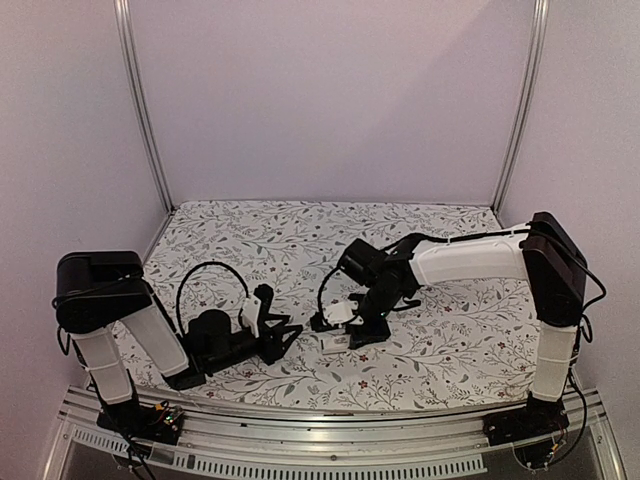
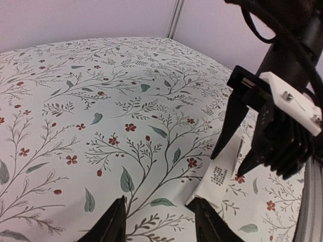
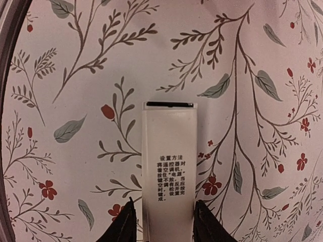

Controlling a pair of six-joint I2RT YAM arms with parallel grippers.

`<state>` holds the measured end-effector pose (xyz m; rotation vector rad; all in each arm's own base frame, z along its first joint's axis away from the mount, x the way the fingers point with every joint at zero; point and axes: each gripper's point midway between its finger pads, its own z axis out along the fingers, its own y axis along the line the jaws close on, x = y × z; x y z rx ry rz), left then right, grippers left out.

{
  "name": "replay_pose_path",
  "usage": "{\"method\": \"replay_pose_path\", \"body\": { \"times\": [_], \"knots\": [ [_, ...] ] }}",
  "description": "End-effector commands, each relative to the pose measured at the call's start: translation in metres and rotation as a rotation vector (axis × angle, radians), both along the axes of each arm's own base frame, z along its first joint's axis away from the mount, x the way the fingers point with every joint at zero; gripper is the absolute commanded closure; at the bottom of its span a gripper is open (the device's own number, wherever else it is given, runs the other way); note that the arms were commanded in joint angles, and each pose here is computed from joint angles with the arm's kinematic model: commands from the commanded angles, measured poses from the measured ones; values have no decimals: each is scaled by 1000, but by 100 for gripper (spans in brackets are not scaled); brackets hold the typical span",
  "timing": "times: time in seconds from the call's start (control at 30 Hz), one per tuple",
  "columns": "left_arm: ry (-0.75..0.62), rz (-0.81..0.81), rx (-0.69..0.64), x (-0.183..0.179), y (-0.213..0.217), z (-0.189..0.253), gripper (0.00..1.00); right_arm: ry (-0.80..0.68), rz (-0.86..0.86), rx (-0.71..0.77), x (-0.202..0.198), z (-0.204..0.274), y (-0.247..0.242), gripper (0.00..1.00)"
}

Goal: Load the batteries into the remote control
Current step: Load the battery cover onto the remote control without the battery cover.

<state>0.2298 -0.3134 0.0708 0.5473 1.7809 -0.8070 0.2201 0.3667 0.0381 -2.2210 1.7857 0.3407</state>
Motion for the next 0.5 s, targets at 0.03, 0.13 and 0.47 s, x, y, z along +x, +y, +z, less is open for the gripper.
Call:
{"method": "replay_pose_path", "body": {
  "times": [0.03,0.13,0.47],
  "knots": [
    [-83,-11,-94,2,-10,30,54,27,1,-6,-3,-5,4,62],
    [-83,-14,-88,1,-10,28,54,19,-2,10,-1,-2,8,59],
    [-211,-88,11,-7,-12,35,37,-10,11,210,2,55,38,40]
  ]
}}
